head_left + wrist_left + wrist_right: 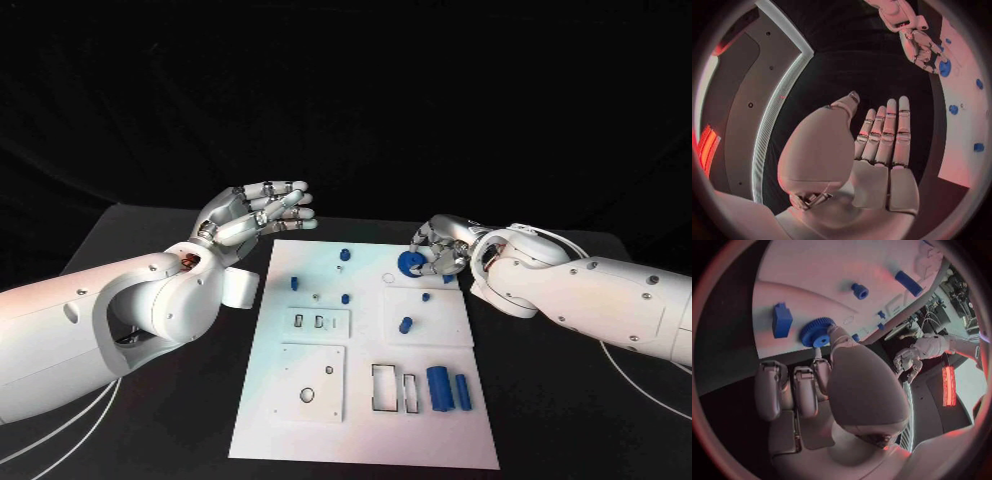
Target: Assemble the parts on the task board
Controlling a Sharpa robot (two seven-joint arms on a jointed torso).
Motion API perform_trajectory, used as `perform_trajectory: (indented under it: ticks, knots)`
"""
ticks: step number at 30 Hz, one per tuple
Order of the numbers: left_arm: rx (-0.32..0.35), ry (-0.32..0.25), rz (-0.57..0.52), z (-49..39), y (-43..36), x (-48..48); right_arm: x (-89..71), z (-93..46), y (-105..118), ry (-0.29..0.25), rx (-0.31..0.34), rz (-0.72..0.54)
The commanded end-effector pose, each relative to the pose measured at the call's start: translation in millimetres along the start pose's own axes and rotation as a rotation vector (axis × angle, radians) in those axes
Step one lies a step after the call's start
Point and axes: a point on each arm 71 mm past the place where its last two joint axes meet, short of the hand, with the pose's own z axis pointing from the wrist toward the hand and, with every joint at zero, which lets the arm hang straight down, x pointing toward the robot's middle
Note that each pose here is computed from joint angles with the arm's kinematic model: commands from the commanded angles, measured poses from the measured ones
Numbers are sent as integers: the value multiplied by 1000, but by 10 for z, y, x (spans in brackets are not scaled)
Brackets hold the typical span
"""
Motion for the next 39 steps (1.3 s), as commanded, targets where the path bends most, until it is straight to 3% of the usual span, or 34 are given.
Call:
perform_trajectory:
  ticks: [1,16,30,39]
  knots:
    - [11,13,-10,4,-14,16,33,3,-4,29,7,-7]
    - [9,14,-10,4,-13,14,50,8,-23,56,11,-14]
    - [10,13,-10,7,-11,9,-41,-60,319,-177,-134,-127]
    - [9,16,-12,16,-6,16,13,-89,812,-244,-257,-165]
